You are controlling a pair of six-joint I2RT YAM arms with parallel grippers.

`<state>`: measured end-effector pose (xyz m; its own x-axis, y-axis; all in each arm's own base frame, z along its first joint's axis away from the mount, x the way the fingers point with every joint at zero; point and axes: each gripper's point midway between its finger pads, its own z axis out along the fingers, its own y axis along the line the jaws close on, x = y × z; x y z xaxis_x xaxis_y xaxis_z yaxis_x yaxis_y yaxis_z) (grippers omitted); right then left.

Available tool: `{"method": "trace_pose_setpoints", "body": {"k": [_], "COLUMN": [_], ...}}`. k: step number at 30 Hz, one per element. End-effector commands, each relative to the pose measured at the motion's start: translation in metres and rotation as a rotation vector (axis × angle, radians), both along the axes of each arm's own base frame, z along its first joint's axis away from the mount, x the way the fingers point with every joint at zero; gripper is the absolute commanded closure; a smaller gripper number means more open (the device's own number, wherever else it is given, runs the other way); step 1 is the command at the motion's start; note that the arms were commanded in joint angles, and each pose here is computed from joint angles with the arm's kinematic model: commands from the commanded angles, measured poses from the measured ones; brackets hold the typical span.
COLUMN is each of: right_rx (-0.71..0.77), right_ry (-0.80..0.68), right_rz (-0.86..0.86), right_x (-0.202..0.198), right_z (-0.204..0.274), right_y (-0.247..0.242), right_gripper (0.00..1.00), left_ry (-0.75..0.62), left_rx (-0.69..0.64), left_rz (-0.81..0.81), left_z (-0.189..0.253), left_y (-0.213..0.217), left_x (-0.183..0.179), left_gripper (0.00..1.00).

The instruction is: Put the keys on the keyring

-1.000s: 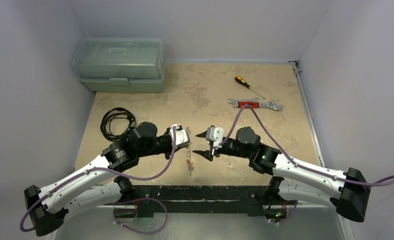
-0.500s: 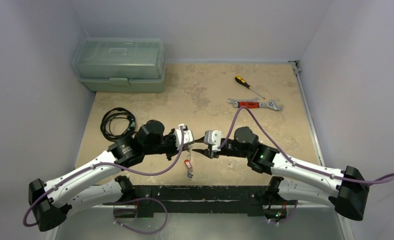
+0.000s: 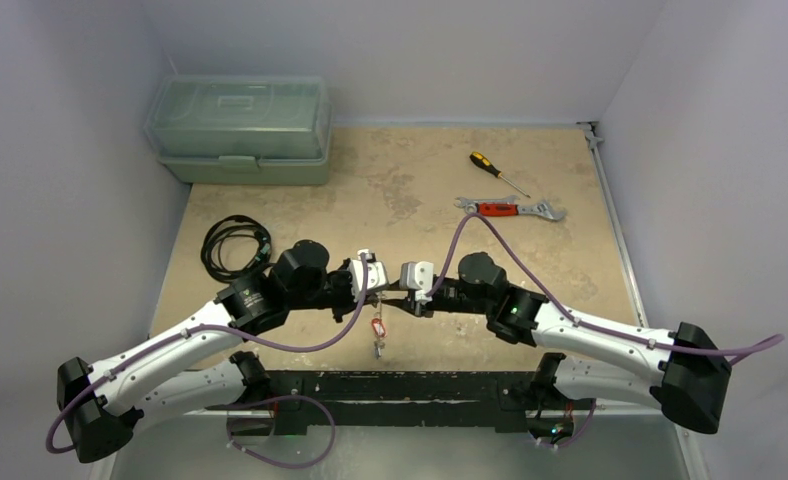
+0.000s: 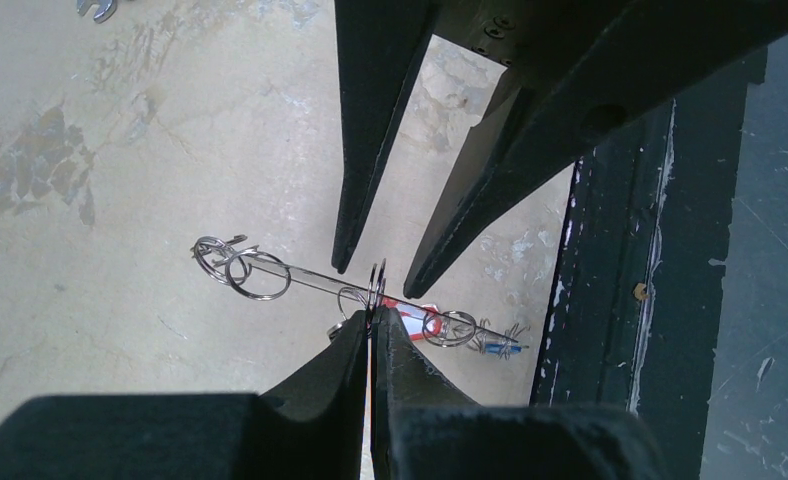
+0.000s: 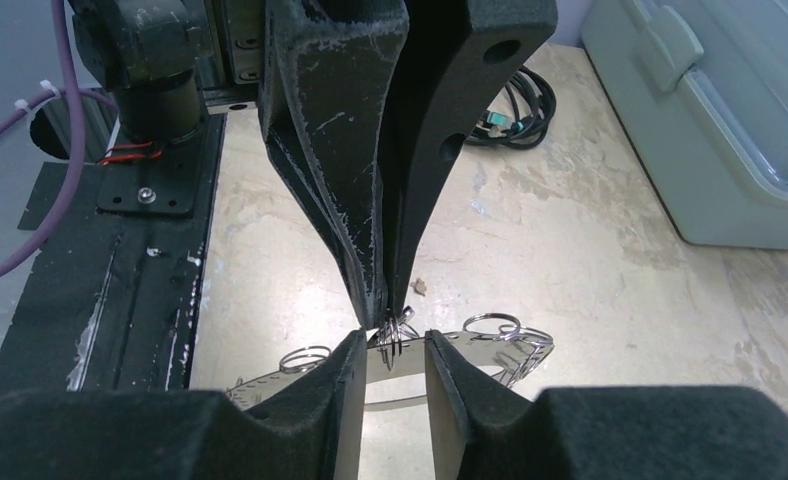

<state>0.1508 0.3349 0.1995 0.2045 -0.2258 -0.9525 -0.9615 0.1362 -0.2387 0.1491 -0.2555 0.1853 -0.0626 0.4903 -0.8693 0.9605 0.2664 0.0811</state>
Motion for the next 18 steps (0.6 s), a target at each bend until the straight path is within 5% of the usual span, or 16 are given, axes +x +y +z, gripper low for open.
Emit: {"method": "trace_pose_setpoints", "body": {"k": [1, 10, 18], "right_rx": [0.054, 0.047, 0.044], "right_ry": [-0.043, -0.040, -0.039], "right_rz": [0.022, 0.016, 0.011], "right_x": [-0.0008, 0.0025, 0.0039], "right_z": [0.0177, 0.0135, 0.0122], "right_y": [0.0068, 0.0099, 0.0104], "right_gripper": [0.71, 0.74, 0.92], "left_ry": [-0.056, -0.049, -0.052], "left_rx": [-0.084, -0.084, -0.090], "left_rz": [-0.025, -0.032, -0.038], "left_z": [0.0324, 0.0308, 0.0321], "left_y": [-0.0090, -0.0097, -0.0099], "left_x": [0.0024, 0.0012, 0.0001], "left_gripper": [1.00, 1.00, 1.00]}}
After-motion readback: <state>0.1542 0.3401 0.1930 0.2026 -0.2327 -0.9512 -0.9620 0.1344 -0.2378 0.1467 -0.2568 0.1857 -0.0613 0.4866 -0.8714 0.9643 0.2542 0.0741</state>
